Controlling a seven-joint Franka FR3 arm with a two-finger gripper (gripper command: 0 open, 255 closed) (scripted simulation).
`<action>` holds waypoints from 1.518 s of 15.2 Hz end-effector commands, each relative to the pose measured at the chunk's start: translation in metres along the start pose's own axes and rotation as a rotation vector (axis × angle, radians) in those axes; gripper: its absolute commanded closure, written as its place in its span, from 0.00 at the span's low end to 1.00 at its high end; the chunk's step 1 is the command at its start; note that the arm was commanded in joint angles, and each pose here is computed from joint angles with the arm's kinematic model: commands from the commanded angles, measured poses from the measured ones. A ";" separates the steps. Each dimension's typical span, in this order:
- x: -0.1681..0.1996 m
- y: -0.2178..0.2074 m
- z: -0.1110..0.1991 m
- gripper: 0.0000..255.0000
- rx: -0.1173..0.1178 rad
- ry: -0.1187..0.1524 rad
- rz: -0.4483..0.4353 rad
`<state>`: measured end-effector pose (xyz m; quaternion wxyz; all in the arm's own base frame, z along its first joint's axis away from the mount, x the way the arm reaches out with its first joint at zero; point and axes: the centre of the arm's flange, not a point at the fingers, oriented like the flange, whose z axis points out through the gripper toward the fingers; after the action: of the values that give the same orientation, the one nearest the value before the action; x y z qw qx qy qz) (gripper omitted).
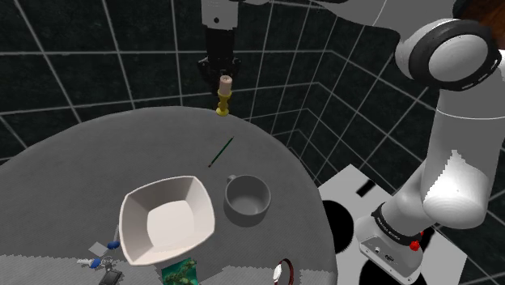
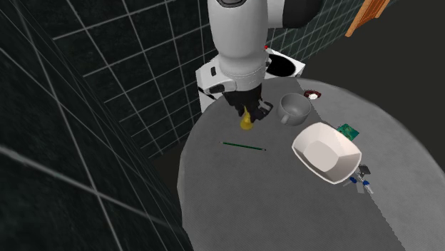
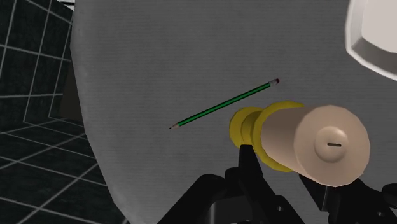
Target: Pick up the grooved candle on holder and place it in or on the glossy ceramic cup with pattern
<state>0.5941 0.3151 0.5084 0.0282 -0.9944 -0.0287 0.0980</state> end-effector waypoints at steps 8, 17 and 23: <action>-0.111 -0.037 0.018 1.00 -0.001 0.001 0.001; -0.222 -0.076 0.036 1.00 -0.001 0.001 0.001; -0.227 -0.078 0.064 1.00 -0.001 0.001 0.001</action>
<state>0.3559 0.3809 0.5012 0.0278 -0.9944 -0.0286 0.0978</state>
